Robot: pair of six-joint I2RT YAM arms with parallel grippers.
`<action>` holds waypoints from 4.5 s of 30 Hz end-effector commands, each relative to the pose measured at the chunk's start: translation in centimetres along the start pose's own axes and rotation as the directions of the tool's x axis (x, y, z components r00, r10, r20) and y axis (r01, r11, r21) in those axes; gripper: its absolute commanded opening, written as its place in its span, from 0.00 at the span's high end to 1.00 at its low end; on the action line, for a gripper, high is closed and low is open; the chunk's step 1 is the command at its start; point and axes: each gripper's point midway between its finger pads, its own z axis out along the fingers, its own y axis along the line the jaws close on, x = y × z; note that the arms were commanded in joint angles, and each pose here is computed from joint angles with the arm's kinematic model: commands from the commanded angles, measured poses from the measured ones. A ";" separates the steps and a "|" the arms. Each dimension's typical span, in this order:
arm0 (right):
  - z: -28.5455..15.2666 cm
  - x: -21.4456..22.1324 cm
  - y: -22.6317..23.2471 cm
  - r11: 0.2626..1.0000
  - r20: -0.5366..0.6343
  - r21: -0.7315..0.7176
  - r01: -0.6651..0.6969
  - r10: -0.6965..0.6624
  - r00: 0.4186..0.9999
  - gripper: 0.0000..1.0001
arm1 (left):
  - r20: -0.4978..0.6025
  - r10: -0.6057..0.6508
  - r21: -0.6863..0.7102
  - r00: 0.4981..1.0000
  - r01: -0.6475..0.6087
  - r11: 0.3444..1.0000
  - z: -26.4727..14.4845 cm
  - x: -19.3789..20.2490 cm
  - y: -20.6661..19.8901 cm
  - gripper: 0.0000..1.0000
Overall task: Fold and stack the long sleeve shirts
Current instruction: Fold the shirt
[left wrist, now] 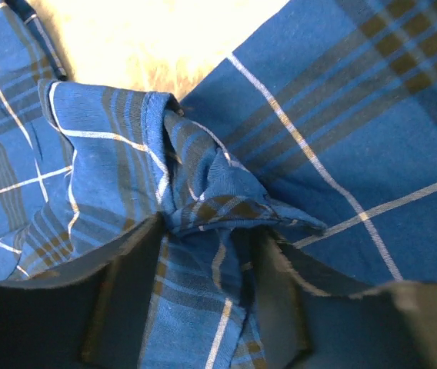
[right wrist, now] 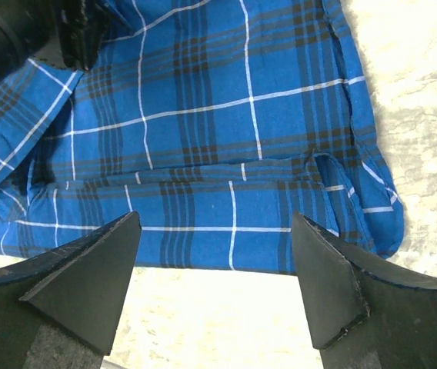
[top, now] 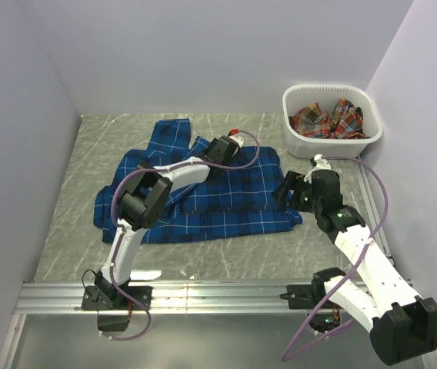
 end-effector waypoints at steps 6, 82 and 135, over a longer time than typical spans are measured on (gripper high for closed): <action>0.1 -0.3 1.0 0.998 0.020 -0.055 -0.009 0.010 1.000 0.17 | 0.068 -0.006 -0.099 0.998 0.013 0.995 -0.4 -1.5 1.7 0.96; -0.4 -1.4 20.4 0.653 0.327 -0.313 0.689 -0.607 0.724 1.00 | 0.223 -0.418 0.225 0.881 0.371 0.901 -26.4 -6.7 10.7 0.32; 3.4 -10.4 17.8 0.856 0.052 -0.114 0.505 -0.502 0.863 1.00 | 0.120 -0.977 -0.294 -0.177 0.933 -0.206 -18.5 27.5 14.6 0.41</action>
